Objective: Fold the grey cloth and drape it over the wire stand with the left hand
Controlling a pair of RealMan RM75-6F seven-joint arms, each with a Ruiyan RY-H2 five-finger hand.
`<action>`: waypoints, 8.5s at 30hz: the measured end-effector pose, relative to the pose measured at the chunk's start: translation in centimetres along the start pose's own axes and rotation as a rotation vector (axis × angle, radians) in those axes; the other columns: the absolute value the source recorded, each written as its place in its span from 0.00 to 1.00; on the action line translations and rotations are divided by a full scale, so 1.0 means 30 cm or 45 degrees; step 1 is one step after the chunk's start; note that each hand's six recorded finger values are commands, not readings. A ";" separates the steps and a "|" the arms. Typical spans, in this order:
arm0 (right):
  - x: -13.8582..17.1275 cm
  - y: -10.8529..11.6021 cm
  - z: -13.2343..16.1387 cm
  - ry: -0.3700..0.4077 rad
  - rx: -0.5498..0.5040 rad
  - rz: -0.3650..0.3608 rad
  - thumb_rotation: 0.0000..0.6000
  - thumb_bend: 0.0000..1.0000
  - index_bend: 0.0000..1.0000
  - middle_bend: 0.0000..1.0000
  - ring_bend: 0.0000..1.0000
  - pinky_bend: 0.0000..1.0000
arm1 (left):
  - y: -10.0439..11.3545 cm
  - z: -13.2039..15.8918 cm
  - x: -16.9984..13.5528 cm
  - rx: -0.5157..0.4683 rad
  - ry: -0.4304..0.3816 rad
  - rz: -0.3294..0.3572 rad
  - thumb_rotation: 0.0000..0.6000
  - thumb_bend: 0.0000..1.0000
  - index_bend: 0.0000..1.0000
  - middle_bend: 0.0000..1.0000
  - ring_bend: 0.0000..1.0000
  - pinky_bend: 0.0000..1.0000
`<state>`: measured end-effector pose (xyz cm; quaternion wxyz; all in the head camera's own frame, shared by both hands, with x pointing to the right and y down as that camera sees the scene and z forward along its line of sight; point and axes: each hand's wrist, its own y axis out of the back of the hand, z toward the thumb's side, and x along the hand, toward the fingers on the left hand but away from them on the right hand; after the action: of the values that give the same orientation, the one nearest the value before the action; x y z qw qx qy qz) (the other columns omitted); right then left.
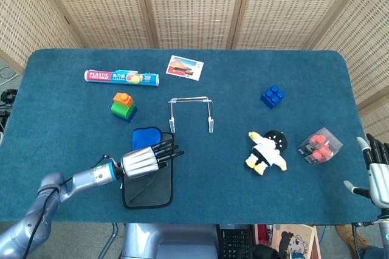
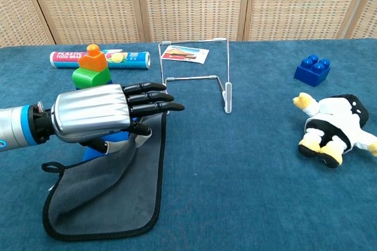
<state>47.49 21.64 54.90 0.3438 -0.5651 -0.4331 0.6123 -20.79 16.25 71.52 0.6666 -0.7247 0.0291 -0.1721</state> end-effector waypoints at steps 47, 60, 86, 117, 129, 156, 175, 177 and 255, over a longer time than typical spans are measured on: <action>0.013 -0.019 0.037 0.038 0.024 0.023 1.00 0.00 0.00 0.00 0.00 0.00 | 0.055 -0.105 -0.379 -0.243 0.218 -0.010 1.00 0.18 0.44 0.00 0.00 0.00; 0.009 -0.038 0.044 0.038 0.024 0.047 1.00 0.00 0.00 0.00 0.00 0.00 | -0.056 -0.001 -0.385 -0.396 0.231 -0.110 1.00 0.19 0.46 0.00 0.00 0.00; 0.011 -0.027 0.029 0.027 0.009 0.042 1.00 0.00 0.00 0.00 0.00 0.00 | -0.094 0.055 -0.314 -0.359 0.183 -0.131 1.00 0.47 0.50 0.00 0.00 0.00; 0.013 -0.009 0.012 0.016 -0.021 0.029 1.00 0.00 0.00 0.00 0.00 0.00 | 0.011 0.228 -0.040 -0.217 -0.098 0.112 1.00 0.42 0.33 0.00 0.00 0.00; 0.015 -0.004 0.003 0.014 -0.029 0.028 1.00 0.00 0.00 0.00 0.00 0.00 | 0.012 0.245 0.005 -0.322 0.039 0.140 1.00 0.32 0.00 0.00 0.00 0.00; 0.011 -0.024 0.021 0.022 -0.007 0.052 1.00 0.00 0.00 0.00 0.00 0.00 | 0.052 -0.163 -0.059 -0.617 0.725 0.029 1.00 0.24 0.09 0.00 0.00 0.00; 0.002 -0.042 0.022 0.013 0.007 0.074 1.00 0.00 0.00 0.00 0.00 0.00 | -0.015 -0.224 -0.056 -0.918 0.853 -0.165 1.00 0.30 0.14 0.00 0.00 0.00; 0.001 -0.045 0.025 0.016 0.010 0.077 1.00 0.00 0.00 0.00 0.00 0.00 | -0.017 -0.225 -0.049 -0.963 0.849 -0.177 1.00 0.30 0.14 0.00 0.00 0.00; -0.004 -0.064 0.024 0.003 0.018 0.111 1.00 0.00 0.00 0.00 0.00 0.00 | -0.163 -0.291 0.007 -0.885 1.038 -0.600 1.00 0.43 0.69 0.00 0.00 0.00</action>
<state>46.66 22.17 56.70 0.3214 -0.5818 -0.4033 0.6290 -24.02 8.39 76.79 0.2685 -0.7630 0.1761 -0.5610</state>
